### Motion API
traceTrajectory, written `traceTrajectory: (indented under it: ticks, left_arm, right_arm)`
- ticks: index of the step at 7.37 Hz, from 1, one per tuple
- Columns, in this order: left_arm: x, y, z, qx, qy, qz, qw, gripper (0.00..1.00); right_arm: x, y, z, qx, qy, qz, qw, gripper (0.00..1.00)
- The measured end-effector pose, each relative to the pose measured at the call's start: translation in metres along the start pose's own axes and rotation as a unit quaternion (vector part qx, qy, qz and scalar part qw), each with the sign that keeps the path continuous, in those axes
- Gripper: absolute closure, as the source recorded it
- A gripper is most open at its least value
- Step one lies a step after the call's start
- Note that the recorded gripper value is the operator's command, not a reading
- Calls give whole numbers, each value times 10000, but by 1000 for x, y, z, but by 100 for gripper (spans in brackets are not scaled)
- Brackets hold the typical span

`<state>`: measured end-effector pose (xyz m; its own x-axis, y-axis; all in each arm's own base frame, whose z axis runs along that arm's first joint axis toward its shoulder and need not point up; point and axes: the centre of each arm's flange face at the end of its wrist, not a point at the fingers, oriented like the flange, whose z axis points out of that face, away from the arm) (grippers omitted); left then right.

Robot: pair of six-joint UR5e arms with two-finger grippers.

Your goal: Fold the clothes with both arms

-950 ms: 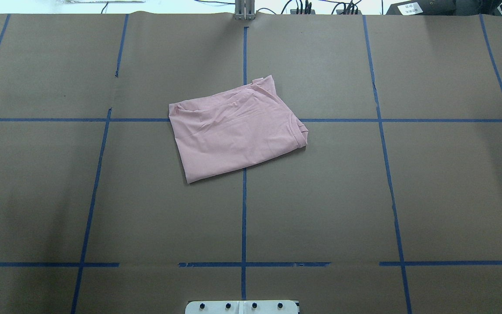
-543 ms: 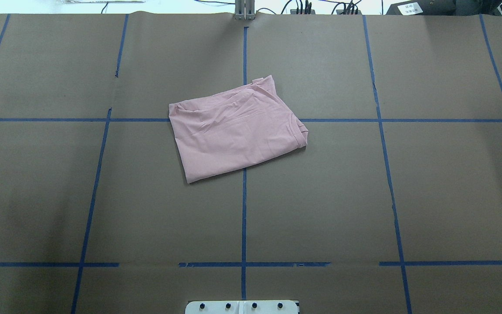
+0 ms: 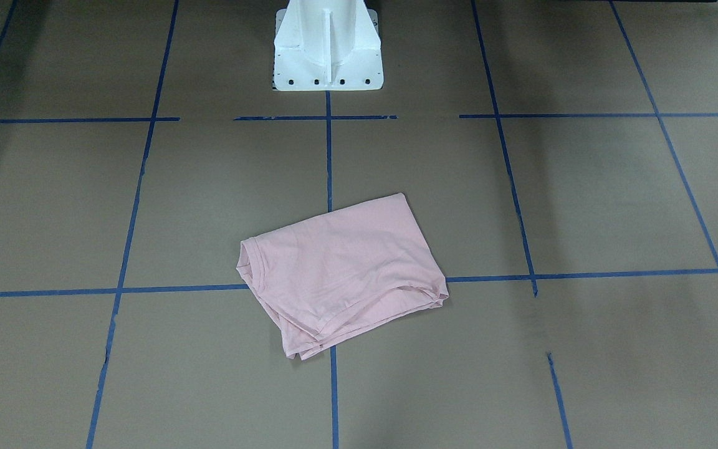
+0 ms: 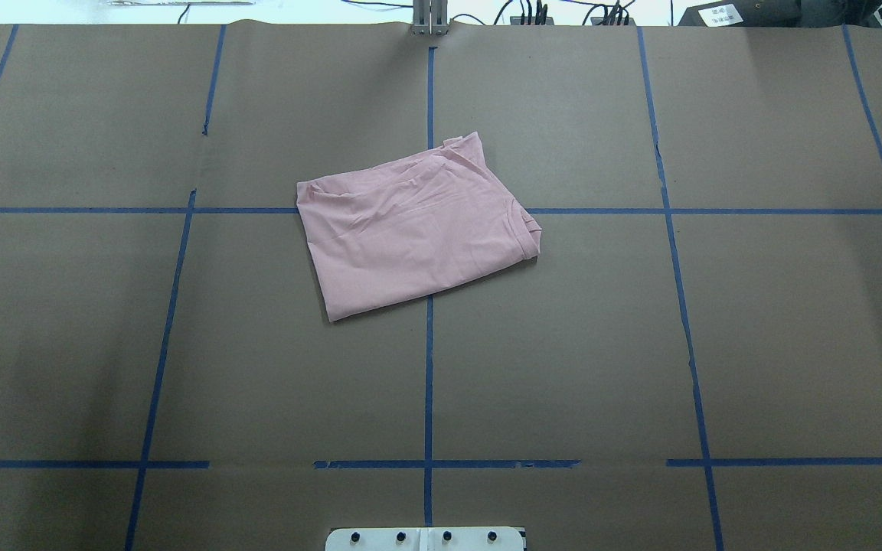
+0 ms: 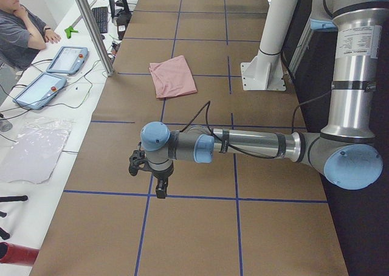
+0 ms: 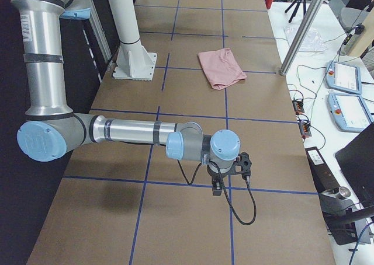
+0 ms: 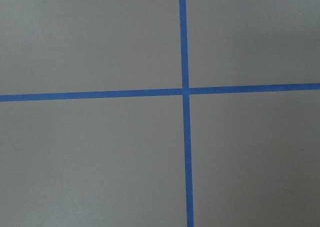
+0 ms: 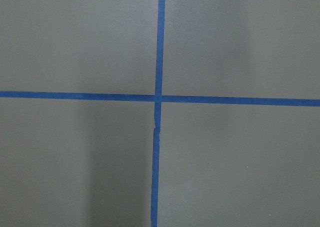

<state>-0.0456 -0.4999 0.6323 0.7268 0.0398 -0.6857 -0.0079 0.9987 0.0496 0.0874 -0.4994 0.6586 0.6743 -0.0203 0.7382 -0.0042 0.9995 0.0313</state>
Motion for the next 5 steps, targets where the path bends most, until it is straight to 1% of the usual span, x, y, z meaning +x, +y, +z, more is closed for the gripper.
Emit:
traceTrajectory:
  ticks: [5]
  left_arm:
    - [2,-1,-2,17,6,16,10000,0]
  right_arm:
    - [-1,0,0,8,0,-9,10000,0]
